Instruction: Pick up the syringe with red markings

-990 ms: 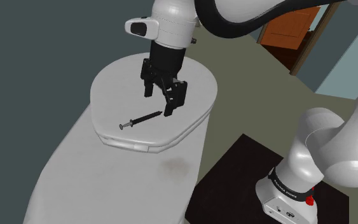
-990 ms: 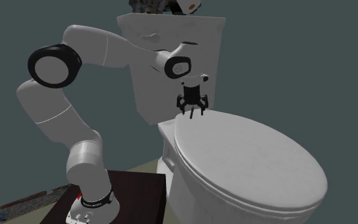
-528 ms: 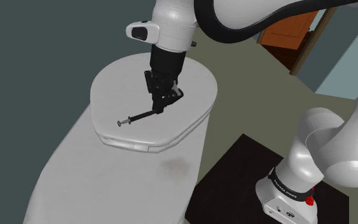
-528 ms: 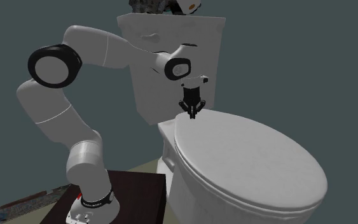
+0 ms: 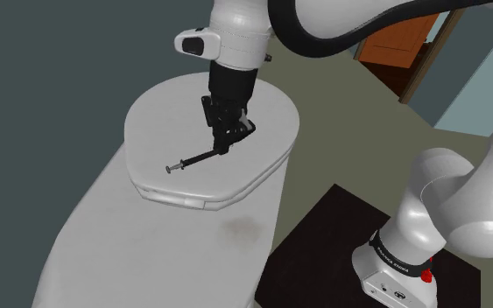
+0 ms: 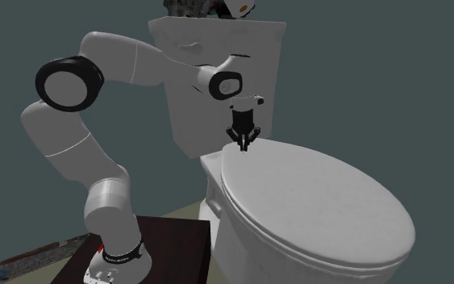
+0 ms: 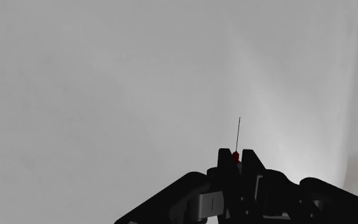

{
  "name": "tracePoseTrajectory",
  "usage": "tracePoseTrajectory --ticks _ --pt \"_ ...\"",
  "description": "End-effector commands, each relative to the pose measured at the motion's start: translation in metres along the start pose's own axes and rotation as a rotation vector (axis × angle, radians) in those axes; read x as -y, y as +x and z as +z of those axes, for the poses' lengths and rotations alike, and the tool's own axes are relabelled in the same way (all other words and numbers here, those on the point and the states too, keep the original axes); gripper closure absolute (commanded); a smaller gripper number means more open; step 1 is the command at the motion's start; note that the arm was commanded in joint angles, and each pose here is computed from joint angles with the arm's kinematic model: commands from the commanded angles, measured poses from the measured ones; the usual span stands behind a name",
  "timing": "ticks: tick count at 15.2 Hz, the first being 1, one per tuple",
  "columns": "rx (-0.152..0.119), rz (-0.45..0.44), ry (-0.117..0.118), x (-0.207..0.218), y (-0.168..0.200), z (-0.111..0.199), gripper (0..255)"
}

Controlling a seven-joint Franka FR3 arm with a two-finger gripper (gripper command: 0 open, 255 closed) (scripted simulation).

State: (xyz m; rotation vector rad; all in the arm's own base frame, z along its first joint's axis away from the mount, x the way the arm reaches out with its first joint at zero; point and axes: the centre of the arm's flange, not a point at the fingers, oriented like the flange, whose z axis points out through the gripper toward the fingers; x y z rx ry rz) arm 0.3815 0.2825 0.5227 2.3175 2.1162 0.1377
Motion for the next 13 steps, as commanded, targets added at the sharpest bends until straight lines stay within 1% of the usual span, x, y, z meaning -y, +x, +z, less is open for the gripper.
tracePoseTrajectory --ticks 1,11,13 --pt "-0.029 -0.012 0.006 0.006 0.011 -0.016 255" --pt "-0.029 -0.012 0.006 0.003 0.015 -0.068 255" --pt "-0.029 -0.012 0.006 0.003 0.015 -0.069 255"
